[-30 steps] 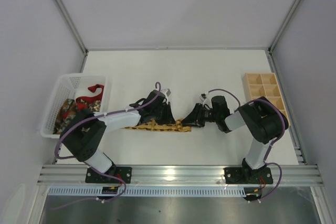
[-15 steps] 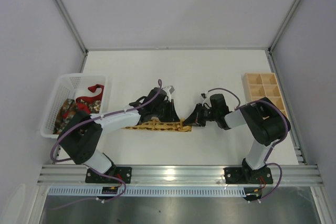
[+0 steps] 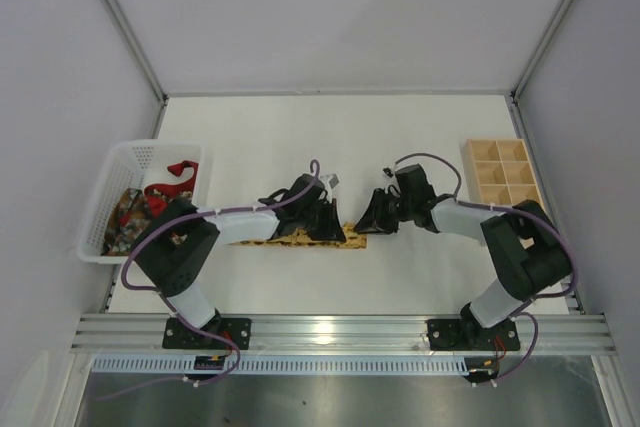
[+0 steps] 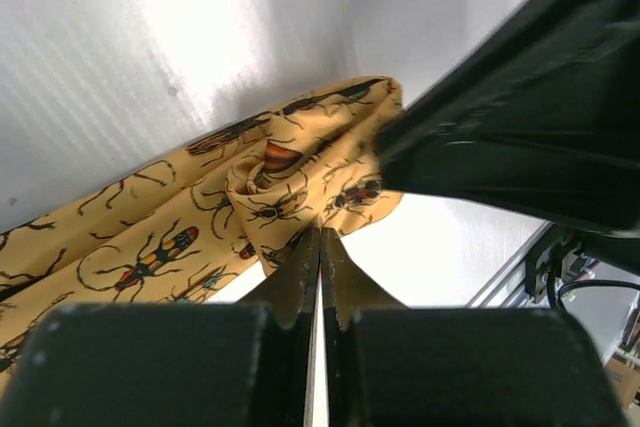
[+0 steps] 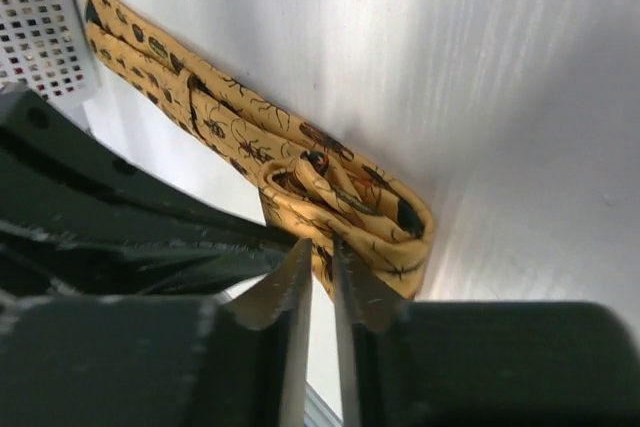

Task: Roll the ties
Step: Roll the tie

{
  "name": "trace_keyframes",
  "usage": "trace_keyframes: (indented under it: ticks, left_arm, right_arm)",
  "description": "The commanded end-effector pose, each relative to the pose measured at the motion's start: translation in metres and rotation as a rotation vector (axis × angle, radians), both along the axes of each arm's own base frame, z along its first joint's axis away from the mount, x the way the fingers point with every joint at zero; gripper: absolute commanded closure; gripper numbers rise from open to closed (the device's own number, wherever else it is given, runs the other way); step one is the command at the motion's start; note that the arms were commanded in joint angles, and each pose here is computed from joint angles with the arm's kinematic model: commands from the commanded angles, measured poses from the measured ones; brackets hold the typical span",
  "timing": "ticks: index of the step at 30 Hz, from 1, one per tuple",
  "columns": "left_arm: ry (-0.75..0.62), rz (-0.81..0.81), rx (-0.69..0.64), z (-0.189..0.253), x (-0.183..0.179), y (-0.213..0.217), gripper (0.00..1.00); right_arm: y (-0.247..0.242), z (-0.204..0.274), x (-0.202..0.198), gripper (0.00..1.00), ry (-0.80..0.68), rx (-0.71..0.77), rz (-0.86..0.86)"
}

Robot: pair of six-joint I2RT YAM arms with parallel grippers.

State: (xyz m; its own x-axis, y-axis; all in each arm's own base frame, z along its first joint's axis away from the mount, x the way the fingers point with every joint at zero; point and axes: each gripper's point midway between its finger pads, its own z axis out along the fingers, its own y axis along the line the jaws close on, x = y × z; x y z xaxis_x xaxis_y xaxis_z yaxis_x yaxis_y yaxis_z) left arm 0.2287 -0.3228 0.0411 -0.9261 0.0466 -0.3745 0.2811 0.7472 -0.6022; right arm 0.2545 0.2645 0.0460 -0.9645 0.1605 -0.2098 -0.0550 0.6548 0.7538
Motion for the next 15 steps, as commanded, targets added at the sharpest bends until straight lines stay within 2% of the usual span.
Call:
trace_keyframes:
  ticks: [1,3,4,5,7,8,10,11,15]
  left_arm:
    - [-0.016,0.018,0.003,-0.006,0.005,0.007,0.97]
    - [-0.021,0.019,0.008,-0.007,0.007,0.009,0.97]
    - [-0.023,0.025,0.010,-0.008,0.010,0.011,0.98]
    - [-0.022,0.021,0.012,-0.009,0.010,0.011,0.97]
    - [-0.020,0.027,0.011,-0.010,0.013,0.014,0.98]
    - [-0.019,0.026,0.011,-0.011,0.014,0.014,0.98]
    - [-0.018,0.031,0.003,-0.010,0.016,0.016,0.98]
    - [-0.019,0.027,0.000,-0.009,0.017,0.015,0.98]
    - [-0.017,0.038,-0.003,-0.010,0.020,0.019,0.98]
  right_arm:
    - [-0.026,0.005,-0.006,0.75,-0.007,-0.132,0.008]
    - [-0.033,0.003,-0.015,0.66,0.010,-0.137,0.022]
    - [-0.037,0.005,-0.016,0.61,-0.011,-0.141,0.022]
    - [-0.038,0.006,-0.016,0.52,-0.030,-0.138,0.027]
    - [-0.040,-0.001,-0.023,0.45,-0.037,-0.134,0.049]
    - [-0.038,0.000,-0.018,0.38,-0.072,-0.121,0.050]
    - [-0.038,-0.006,-0.021,0.34,-0.088,-0.107,0.058]
    - [-0.032,-0.003,-0.013,0.30,-0.141,-0.078,0.061]
    - [-0.025,-0.012,-0.002,0.29,-0.191,-0.054,0.084]
